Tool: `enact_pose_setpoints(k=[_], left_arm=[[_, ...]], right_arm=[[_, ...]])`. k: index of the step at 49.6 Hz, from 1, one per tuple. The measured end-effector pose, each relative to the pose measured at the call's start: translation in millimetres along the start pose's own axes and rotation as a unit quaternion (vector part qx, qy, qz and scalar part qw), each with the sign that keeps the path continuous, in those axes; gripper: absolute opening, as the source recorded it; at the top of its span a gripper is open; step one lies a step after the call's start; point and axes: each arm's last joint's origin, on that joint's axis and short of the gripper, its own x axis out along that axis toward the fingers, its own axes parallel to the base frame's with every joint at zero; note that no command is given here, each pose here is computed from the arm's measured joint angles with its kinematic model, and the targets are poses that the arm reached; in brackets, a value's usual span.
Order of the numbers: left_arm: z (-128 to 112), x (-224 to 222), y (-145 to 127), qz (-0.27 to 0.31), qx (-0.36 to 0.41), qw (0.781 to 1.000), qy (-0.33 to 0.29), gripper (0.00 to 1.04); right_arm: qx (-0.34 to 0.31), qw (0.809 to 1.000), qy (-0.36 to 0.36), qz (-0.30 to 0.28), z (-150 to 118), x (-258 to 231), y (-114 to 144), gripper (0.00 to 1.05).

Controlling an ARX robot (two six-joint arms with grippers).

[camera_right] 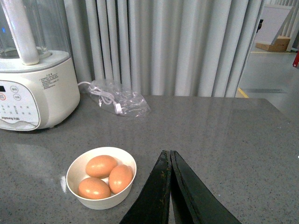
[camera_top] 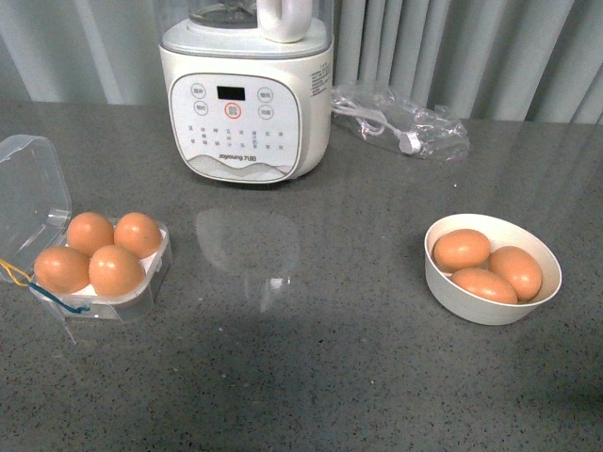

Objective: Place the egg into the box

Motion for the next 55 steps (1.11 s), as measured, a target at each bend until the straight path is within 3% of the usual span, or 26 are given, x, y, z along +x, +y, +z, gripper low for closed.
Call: enact_pose_setpoints(k=[23, 31, 39, 53, 55], left_arm=[[0.0, 0.0, 0.0, 0.000, 0.000, 1.000, 0.000, 0.98], [0.1, 0.0, 0.0, 0.001, 0.000, 1.000, 0.000, 0.98], [-12.9, 8.1, 6.0, 0.143, -0.088, 0.978, 0.124, 0.98], [4.9, 47.7, 25.6, 0.195, -0.176, 0.955, 0.138, 0.98], [7.2, 55.7, 29.6, 0.205, -0.180, 0.952, 0.141, 0.98]], right_arm=[[0.000, 1.000, 0.003, 0.001, -2.9, -12.1, 0.1, 0.03], [0.000, 1.000, 0.003, 0.001, -3.0, -12.1, 0.1, 0.31], [0.000, 1.000, 0.003, 0.001, -2.9, -12.2, 0.1, 0.55], [0.000, 1.000, 0.003, 0.001, -2.9, -12.2, 0.1, 0.97], [0.001, 1.000, 0.003, 0.001, -2.9, -12.2, 0.1, 0.99]])
